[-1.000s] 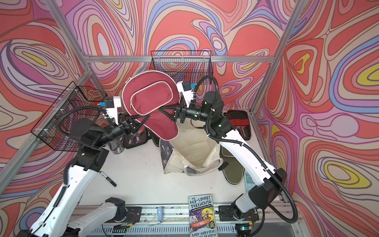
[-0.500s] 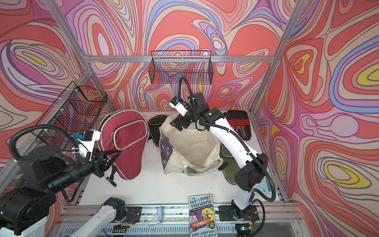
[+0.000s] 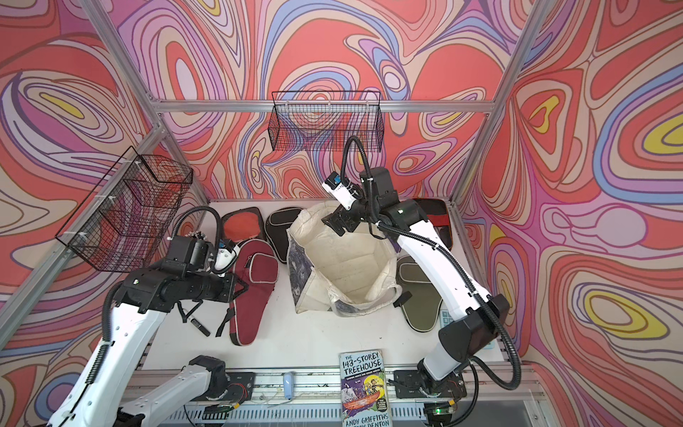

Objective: Remove the ping pong set from the canvas bag
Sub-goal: Place the ping pong set at the center of the board.

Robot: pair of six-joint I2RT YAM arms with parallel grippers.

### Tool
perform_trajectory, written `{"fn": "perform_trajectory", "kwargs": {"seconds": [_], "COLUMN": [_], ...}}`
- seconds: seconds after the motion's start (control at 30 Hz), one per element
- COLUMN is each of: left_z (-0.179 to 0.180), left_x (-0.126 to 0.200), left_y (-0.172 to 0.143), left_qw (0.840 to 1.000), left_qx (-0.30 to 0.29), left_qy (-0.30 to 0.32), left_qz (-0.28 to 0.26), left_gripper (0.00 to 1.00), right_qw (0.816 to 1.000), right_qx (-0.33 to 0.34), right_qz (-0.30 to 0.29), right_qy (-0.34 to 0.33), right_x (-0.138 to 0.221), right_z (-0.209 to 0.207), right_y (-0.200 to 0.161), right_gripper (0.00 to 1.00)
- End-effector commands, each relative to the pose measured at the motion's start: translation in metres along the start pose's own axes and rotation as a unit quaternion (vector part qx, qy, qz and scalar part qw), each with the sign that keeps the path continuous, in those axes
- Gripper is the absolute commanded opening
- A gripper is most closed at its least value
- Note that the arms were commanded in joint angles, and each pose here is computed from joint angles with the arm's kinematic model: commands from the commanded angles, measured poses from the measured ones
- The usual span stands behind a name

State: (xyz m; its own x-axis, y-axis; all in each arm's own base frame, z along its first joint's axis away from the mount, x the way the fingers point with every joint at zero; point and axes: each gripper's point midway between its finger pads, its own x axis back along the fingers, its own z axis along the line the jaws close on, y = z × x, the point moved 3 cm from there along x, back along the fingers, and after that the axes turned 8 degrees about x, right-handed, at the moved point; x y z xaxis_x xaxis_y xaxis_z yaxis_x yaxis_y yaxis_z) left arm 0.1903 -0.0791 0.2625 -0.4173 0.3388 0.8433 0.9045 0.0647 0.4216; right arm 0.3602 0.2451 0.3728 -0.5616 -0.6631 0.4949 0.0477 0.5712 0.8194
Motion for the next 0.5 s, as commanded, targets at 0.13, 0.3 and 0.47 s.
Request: {"fn": "perform_trajectory", "kwargs": {"seconds": [0.13, 0.3, 0.47], "left_z": [0.009, 0.029, 0.039], "left_x": [-0.031, -0.055, -0.075], "left_y": [0.031, 0.024, 0.014], "left_qw": [0.997, 0.997, 0.996], "left_qx": [0.031, 0.062, 0.078], "left_qy": [-0.022, -0.017, -0.023], "left_qz": [-0.06, -0.049, -0.041], "left_gripper": [0.0, 0.0, 0.0], "right_qw": [1.0, 1.0, 1.0], "right_qx": [0.012, 0.013, 0.012], "right_qz": [-0.009, -0.012, -0.013], "right_qy": [0.002, 0.005, 0.007], "right_x": [0.004, 0.003, 0.003], "right_z": [0.003, 0.004, 0.004], "right_y": [-0.002, -0.002, -0.003], "right_gripper": [0.98, 0.98, 0.98]}}
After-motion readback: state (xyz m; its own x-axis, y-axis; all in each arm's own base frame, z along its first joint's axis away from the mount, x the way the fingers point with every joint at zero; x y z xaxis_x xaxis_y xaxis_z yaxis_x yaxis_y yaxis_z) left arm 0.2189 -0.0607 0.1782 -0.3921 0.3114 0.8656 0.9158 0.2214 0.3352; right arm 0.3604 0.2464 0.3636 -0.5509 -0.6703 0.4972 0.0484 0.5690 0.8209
